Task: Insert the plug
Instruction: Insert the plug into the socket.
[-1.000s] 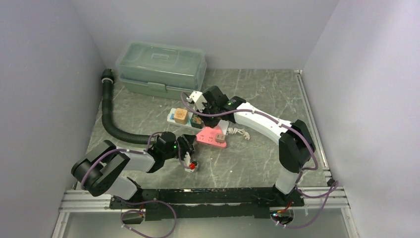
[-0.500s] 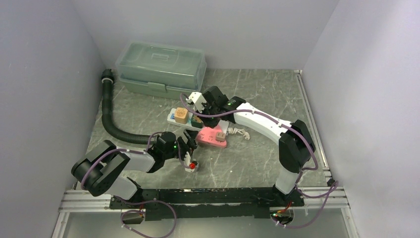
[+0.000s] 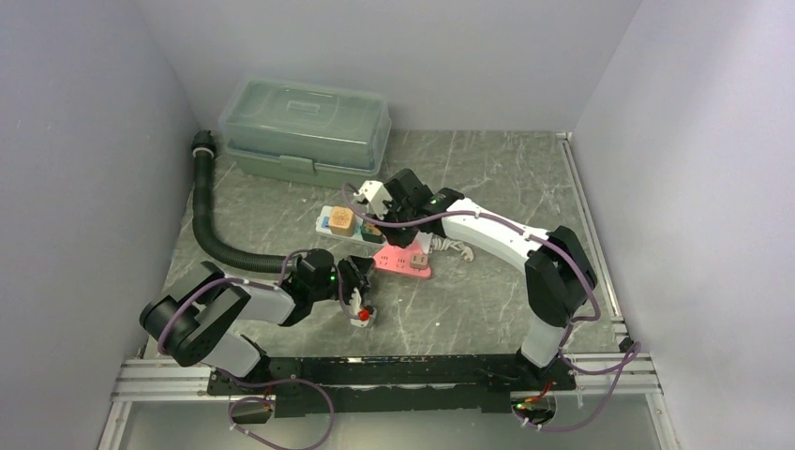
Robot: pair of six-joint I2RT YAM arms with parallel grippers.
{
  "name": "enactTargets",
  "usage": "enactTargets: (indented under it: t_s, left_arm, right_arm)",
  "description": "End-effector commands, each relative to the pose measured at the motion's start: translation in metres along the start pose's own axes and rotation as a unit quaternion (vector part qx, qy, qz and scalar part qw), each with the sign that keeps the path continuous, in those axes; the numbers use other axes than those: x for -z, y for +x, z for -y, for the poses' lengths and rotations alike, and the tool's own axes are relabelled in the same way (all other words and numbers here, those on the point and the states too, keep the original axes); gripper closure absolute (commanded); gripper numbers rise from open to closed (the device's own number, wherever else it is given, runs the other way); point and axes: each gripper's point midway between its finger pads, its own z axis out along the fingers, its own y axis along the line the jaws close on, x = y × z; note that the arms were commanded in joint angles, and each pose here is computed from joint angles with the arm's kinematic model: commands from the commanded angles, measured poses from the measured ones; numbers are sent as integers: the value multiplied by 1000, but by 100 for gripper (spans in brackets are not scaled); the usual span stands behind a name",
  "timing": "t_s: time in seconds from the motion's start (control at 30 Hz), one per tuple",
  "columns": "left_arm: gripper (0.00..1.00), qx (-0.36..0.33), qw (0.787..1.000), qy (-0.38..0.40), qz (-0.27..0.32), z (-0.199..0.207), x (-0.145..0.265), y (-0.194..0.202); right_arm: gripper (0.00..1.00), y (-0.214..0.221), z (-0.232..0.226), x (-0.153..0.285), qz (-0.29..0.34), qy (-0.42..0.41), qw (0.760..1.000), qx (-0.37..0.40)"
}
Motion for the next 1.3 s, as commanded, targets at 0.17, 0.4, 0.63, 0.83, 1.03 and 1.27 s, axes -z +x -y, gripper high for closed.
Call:
enactTargets:
  t_s: [0.17,0.4,0.63,0.83,1.03,1.27]
  left_arm:
    - [67,-20,1000,-14,4,-13,-4,-1]
    - [67,-30,999,-24,-9,-19,1,2]
    - [68,-32,999,-27,-18,-20,5,3]
    - [68,-35,999,-29,-19,-22,7,3]
    - [69,-35,999,-29,-18,-22,7,3]
    - [68,-36,999,-23,0,-18,4,-4]
  right_arm:
    - [100,-18,-10,10,48,-16,998,22]
    - [100,-21,-22,3,45,-32,996,65]
    - [100,-25,-27,-1,27,-36,994,99]
    - [100,-27,-26,-7,6,-37,992,117]
    - [100,-20,-25,-8,-20,-39,991,128]
    - [100,-11,-23,-4,-32,-30,991,129]
